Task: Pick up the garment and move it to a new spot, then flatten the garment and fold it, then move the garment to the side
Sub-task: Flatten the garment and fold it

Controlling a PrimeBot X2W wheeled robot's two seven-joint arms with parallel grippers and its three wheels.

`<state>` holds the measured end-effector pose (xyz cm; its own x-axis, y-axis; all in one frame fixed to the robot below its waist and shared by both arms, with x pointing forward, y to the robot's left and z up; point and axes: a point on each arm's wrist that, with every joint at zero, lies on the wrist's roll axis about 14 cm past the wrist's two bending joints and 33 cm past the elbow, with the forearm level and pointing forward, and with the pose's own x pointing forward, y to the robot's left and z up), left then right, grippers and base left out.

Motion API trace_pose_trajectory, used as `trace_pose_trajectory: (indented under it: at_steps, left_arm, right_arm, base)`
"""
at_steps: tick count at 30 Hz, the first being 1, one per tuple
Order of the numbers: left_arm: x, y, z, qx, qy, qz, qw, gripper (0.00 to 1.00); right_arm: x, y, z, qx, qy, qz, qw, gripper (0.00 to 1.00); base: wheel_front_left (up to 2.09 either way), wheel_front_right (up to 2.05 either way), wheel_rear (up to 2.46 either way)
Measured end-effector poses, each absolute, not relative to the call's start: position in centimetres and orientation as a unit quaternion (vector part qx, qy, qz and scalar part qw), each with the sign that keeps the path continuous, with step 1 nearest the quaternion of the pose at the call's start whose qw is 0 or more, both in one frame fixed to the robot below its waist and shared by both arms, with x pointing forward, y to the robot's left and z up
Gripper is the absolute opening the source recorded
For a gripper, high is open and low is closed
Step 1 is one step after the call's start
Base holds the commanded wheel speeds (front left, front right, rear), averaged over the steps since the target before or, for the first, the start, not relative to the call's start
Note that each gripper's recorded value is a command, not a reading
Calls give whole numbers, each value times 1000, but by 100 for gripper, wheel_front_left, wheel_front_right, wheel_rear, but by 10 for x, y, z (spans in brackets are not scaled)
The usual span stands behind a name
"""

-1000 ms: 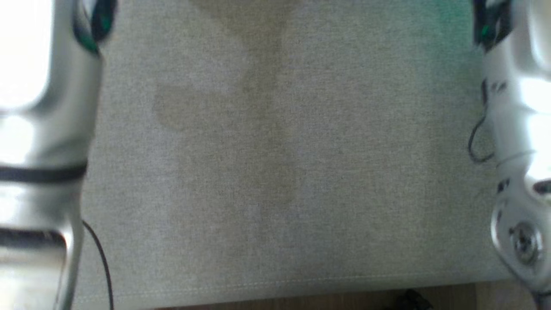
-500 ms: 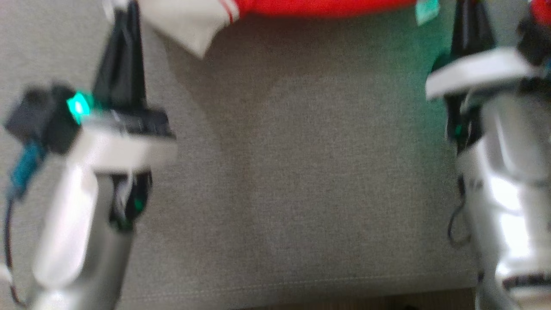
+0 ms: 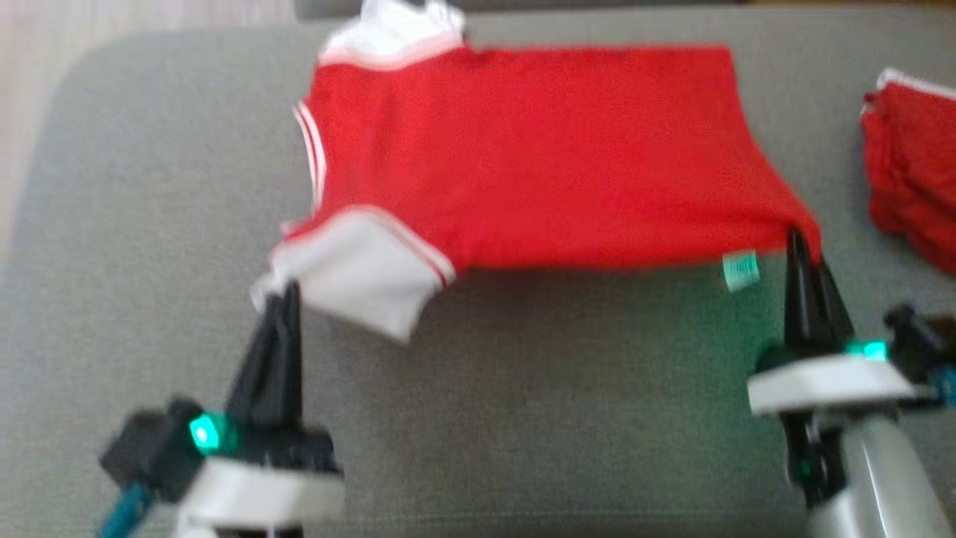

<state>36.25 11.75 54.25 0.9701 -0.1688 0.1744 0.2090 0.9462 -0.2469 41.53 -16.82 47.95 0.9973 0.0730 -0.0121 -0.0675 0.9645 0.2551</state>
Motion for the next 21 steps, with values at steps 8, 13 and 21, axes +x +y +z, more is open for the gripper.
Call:
trace_pose_trajectory:
  at_steps: [8, 13, 21]
  left_arm:
    - [311, 111, 512, -138, -2, -114, 984, 0]
    - [304, 109, 486, -152, 47, -112, 981, 0]
    - [319, 95, 465, -160, 77, -131, 975, 0]
  right_arm:
    - [357, -170, 456, 122, 88, 33, 988, 0]
    - [339, -173, 432, 134, 137, 22, 981, 0]
    - [336, -166, 396, 148, 196, 21, 969, 0]
  base:
    - [0, 0, 0]
    - [0, 0, 0]
    - [0, 0, 0]
